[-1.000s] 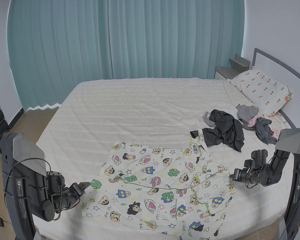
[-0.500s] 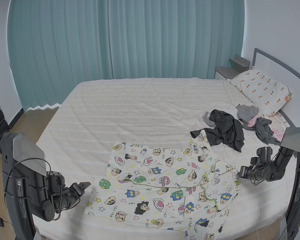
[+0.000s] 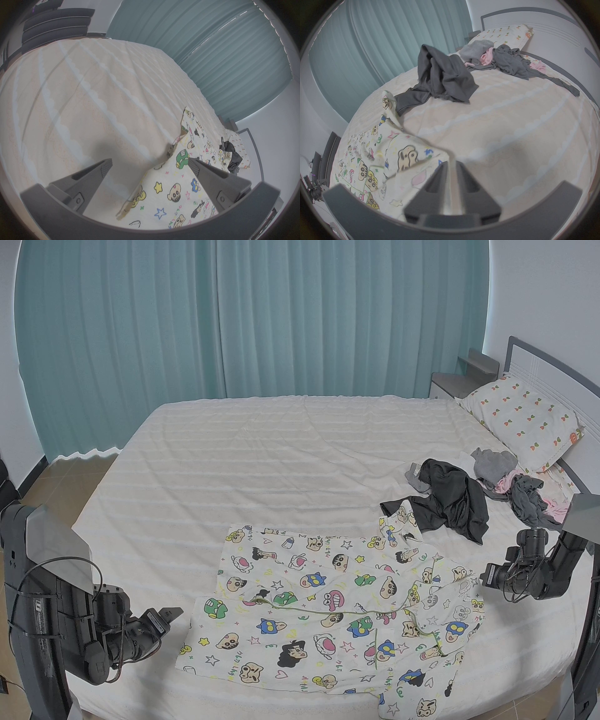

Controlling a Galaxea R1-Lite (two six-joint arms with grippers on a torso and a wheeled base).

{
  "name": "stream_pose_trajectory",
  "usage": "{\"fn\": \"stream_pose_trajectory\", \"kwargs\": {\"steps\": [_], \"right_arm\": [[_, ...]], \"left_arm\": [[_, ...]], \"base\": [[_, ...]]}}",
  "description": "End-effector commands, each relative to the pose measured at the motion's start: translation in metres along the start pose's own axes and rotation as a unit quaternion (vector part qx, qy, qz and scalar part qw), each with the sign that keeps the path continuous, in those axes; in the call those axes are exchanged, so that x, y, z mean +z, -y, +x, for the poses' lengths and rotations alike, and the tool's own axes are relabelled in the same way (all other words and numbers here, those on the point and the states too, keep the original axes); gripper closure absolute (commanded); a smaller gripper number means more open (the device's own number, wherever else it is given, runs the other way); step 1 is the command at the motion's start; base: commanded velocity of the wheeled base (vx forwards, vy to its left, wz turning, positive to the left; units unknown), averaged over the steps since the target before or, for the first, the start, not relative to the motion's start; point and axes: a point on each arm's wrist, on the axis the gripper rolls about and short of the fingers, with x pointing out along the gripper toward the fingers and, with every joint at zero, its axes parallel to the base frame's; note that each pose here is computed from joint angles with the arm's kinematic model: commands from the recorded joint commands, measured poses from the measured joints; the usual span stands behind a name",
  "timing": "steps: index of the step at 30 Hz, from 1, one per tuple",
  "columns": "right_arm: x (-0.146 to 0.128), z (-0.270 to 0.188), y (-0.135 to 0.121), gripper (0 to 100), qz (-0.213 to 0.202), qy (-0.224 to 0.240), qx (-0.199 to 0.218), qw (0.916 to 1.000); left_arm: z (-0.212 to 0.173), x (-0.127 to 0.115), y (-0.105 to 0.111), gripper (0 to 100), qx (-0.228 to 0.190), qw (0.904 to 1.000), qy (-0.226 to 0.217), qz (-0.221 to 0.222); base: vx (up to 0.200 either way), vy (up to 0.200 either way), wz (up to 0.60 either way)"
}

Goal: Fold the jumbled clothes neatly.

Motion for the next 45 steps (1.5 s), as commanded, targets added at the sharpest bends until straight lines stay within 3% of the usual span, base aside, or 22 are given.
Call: {"fn": "stream_pose_trajectory", "kwargs": {"steps": [1,5,8,11,13,15,20,29,32,34,37,45], "right_arm": [[0.003,-0.005,-0.003,0,-0.003,0.011,0.004,0.9999],[0.011,-0.022,-0.019,0,-0.017,0.034,0.023,0.9990],[0.009,-0.036,-0.039,0,-0.033,0.034,0.043,0.9980],[-0.006,-0.062,-0.051,0,-0.021,0.014,0.057,0.9981],[-0.019,-0.079,-0.056,0,-0.001,-0.006,0.066,0.9978],[-0.045,-0.099,-0.064,0,0.025,-0.055,0.089,0.9941],[-0.077,-0.103,-0.064,0,0.038,-0.125,0.125,0.9836],[-0.096,-0.090,-0.056,0,0.039,-0.101,0.139,0.9843],[-0.098,-0.090,-0.056,0,0.038,-0.085,0.146,0.9849],[-0.101,-0.092,-0.055,0,0.035,-0.069,0.155,0.9850],[-0.105,-0.093,-0.054,0,0.032,-0.067,0.156,0.9850],[-0.106,-0.094,-0.056,0,0.031,-0.071,0.158,0.9844]], "left_arm": [[-0.015,-0.014,-0.001,0,-0.009,0.9978,-0.049,0.043],[-0.018,-0.017,-0.002,0,-0.015,0.9952,-0.063,0.074],[-0.020,-0.015,0.001,0,-0.024,0.9953,-0.059,0.073],[-0.020,-0.017,0.002,0,-0.027,0.9949,-0.062,0.075],[-0.020,-0.018,0.004,0,-0.030,0.9945,-0.065,0.077],[-0.020,-0.019,0.004,0,-0.031,0.9943,-0.066,0.078],[-0.020,-0.020,0.005,0,-0.030,0.9945,-0.067,0.075],[-0.014,-0.036,0.008,0,-0.008,0.9916,-0.077,0.103],[-0.010,-0.040,0.012,0,0.004,0.9912,-0.065,0.115],[0.005,-0.039,0.021,0,0.006,0.9921,-0.025,0.122],[0.016,-0.037,0.028,0,0.002,0.9922,0.001,0.124],[0.041,-0.037,0.033,0,-0.001,0.9904,0.022,0.136]], "base": [[0.000,0.000,0.00],[0.000,0.000,0.00],[0.000,0.000,0.00],[0.000,0.000,0.00],[0.000,0.000,0.00],[-0.100,0.000,0.00],[-0.200,0.000,0.00],[-0.133,0.000,0.00],[0.000,0.000,0.00],[0.000,0.000,0.00],[0.000,0.000,0.00],[0.000,0.000,0.00]]}}
